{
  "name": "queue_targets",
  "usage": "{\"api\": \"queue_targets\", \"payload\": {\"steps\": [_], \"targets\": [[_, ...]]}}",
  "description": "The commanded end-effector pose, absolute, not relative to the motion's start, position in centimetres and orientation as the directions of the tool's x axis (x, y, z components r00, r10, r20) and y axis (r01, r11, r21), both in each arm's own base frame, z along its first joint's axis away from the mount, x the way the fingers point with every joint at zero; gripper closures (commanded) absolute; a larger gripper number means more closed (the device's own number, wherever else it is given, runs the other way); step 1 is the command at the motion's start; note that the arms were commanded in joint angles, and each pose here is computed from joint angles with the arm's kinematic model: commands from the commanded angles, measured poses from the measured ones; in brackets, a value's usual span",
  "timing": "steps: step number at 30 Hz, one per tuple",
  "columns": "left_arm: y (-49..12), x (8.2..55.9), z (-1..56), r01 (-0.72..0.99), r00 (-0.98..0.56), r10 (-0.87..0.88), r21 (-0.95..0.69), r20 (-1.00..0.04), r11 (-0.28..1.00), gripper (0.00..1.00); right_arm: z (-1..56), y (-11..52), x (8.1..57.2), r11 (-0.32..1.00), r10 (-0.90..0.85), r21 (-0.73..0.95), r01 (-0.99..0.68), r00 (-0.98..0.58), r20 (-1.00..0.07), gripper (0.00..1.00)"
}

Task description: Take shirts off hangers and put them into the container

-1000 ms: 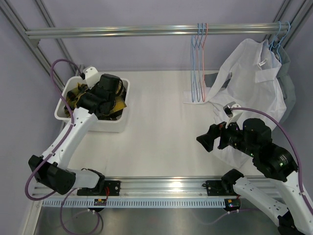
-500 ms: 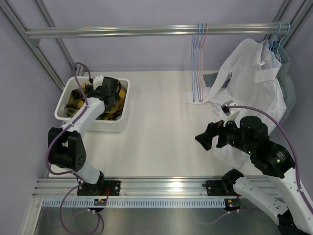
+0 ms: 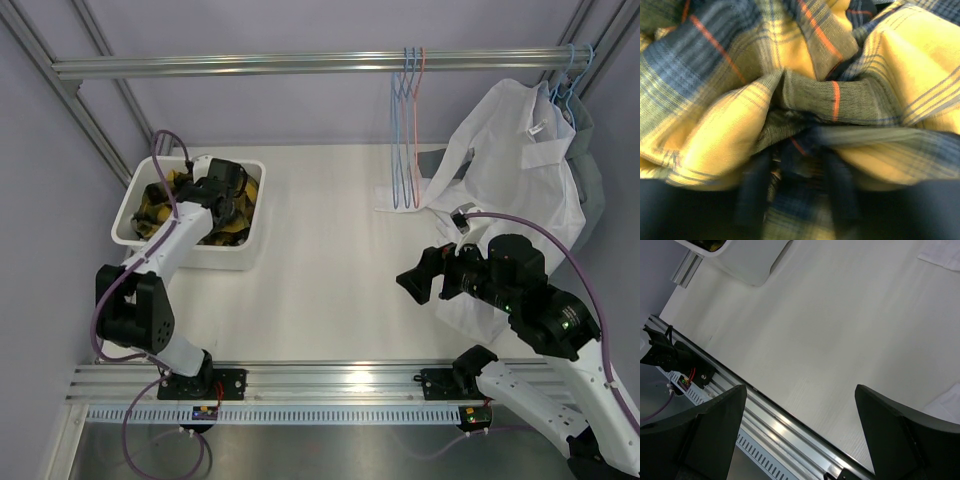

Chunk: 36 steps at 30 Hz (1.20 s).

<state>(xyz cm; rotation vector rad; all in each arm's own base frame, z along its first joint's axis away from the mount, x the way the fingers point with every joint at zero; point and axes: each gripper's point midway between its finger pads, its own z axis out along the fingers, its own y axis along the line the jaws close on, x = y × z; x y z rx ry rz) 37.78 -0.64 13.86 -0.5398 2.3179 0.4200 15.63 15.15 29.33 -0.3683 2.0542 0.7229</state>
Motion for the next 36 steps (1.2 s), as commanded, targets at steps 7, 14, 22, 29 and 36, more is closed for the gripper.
{"api": "queue_targets", "payload": {"steps": [7,14,22,29,36], "targets": [[0.0,34.2,23.5,-0.462,-0.558,-0.262,0.034,-0.787,0.886,0.14,32.4,15.0,15.3,0.763,0.046,0.338,-0.550,-0.476,-0.878,0.01],[-0.8,30.8,29.8,-0.374,-0.485,-0.276,-0.088,-0.830,0.923,0.01,33.7,13.5,14.7,0.788,0.027,0.288,-0.544,-0.436,-0.899,0.01],[-1.3,23.4,33.6,-0.183,-0.391,-0.226,-0.165,-0.892,0.969,0.01,35.5,8.5,15.1,0.900,0.107,0.223,-0.374,-0.307,-0.946,0.01],[1.8,16.0,32.2,-0.227,-0.299,-0.211,-0.145,-0.931,0.963,0.01,37.1,3.7,13.8,0.949,0.180,0.216,-0.229,-0.169,-0.969,0.01],[4.4,11.2,31.9,-0.317,-0.181,-0.279,-0.213,-0.943,0.924,0.01,37.4,0.4,12.6,0.970,0.196,0.204,-0.129,-0.073,-0.978,0.01]]}}
